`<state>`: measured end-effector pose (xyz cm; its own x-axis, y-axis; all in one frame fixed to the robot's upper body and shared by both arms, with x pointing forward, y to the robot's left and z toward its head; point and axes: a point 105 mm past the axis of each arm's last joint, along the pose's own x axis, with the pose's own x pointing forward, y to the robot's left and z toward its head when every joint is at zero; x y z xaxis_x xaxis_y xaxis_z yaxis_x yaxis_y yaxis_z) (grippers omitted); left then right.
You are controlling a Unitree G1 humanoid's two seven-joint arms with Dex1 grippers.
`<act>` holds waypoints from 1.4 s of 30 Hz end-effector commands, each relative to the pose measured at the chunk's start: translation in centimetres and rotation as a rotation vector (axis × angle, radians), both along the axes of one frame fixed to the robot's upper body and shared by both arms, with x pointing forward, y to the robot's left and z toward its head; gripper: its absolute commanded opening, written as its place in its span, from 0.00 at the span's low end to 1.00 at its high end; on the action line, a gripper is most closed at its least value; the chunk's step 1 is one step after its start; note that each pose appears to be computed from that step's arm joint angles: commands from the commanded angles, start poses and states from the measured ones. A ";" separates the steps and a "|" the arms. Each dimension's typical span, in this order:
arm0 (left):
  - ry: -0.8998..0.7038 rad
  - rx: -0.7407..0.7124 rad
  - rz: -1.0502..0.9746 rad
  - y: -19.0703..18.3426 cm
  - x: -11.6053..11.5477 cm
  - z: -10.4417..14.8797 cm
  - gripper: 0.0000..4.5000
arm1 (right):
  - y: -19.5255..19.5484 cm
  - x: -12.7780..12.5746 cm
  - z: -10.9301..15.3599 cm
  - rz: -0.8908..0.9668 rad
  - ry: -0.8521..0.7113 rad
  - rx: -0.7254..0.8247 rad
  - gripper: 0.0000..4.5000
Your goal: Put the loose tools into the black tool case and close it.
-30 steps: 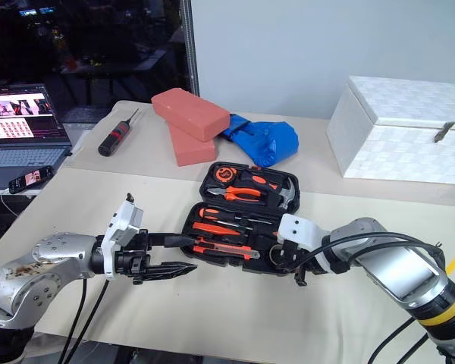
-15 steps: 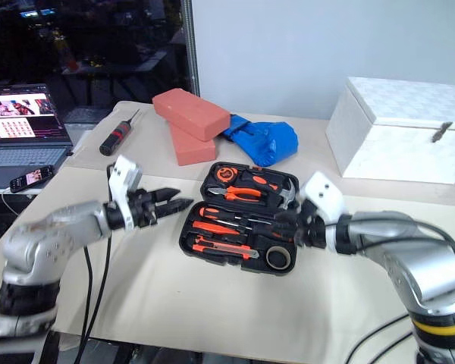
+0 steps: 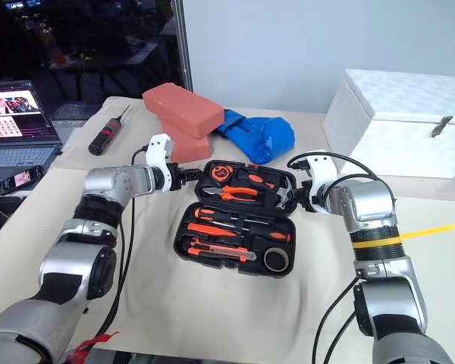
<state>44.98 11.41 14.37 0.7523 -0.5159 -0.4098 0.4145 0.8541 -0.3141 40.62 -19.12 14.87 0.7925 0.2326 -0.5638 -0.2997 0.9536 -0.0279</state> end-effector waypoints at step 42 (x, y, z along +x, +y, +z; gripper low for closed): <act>-0.569 0.313 -0.602 3.9 -11.5 0.6 0.08 | 3.4 -13.1 0.7 0.675 -0.636 -0.227 0.00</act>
